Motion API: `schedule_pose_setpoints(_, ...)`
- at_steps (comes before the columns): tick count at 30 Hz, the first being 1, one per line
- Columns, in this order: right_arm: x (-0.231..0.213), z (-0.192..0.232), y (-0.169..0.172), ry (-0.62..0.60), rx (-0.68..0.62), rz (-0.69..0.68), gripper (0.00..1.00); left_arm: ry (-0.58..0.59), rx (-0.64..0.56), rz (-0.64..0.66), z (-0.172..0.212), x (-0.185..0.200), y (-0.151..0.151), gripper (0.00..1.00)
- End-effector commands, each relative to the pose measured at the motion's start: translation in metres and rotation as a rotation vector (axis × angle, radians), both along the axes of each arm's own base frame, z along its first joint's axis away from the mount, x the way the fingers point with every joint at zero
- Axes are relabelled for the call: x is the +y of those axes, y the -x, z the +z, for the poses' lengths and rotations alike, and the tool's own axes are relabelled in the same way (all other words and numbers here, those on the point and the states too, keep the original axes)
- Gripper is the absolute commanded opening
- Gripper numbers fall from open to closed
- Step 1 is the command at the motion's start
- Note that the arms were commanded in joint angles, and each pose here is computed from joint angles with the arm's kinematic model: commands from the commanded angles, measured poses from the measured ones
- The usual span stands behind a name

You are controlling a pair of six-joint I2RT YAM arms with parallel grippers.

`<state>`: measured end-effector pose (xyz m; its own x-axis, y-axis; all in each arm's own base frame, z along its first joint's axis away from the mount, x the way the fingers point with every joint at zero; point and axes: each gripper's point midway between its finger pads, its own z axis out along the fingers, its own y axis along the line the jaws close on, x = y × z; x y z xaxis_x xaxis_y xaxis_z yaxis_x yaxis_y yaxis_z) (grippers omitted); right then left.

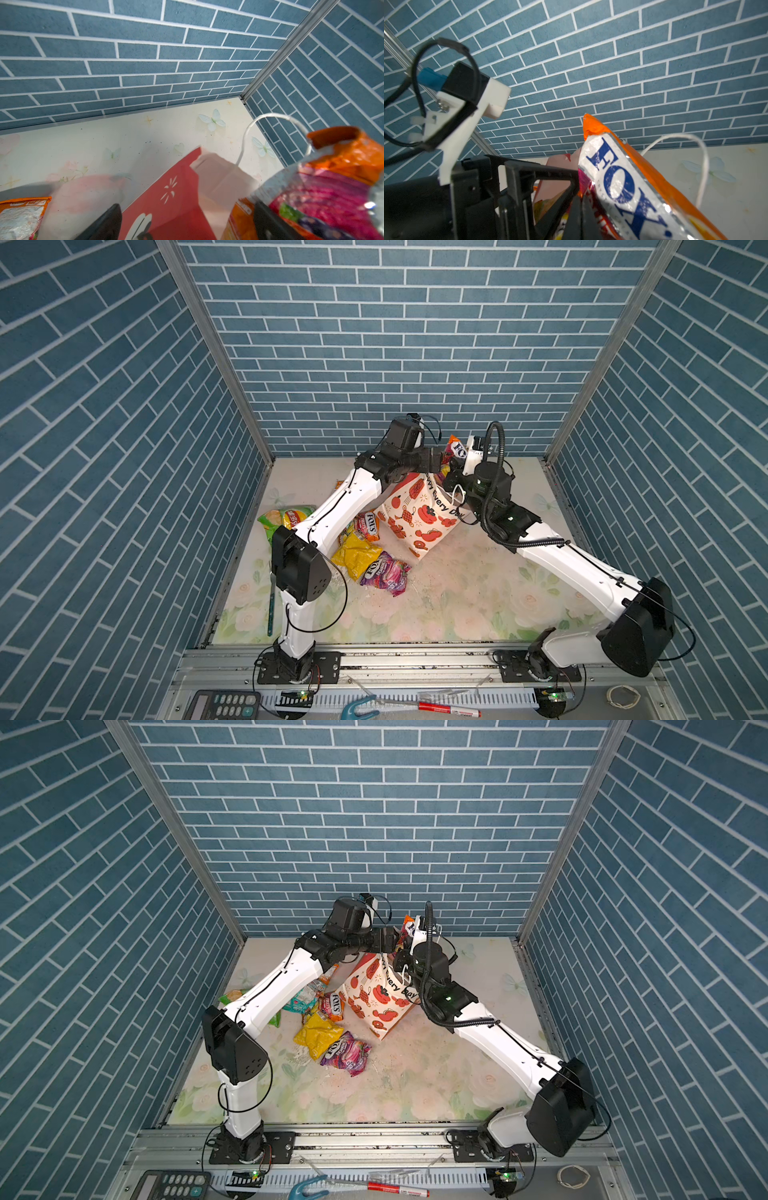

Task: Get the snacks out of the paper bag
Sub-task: 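Lift the Fox's candy bag out of the paper bag with the right gripper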

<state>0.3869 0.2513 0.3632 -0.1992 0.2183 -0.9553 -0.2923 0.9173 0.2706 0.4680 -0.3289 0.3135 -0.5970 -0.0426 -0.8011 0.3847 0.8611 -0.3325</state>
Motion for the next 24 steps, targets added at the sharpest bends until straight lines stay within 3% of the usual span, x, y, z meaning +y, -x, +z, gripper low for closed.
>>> schedule_pose_setpoints(1,-0.01,0.022,-0.004,0.042,-0.048,-0.038,0.0,0.041,-0.026,0.018,0.023,0.014,0.002,1.0)
schedule_pose_setpoints(5,-0.013,0.022,-0.006,0.059,-0.043,-0.047,0.0,0.131,-0.016,-0.034,0.031,0.015,0.0,1.0)
schedule_pose_setpoints(11,-0.016,0.029,-0.003,0.056,-0.047,-0.031,0.0,0.127,-0.026,-0.068,0.052,0.012,-0.001,0.99)
schedule_pose_setpoints(15,-0.026,0.039,-0.002,0.043,-0.057,-0.036,0.0,0.165,-0.087,-0.02,0.078,0.025,-0.006,1.0)
schedule_pose_setpoints(24,-0.041,0.076,0.007,0.009,-0.111,-0.033,0.0,0.06,-0.166,0.144,0.093,0.069,-0.006,1.0)
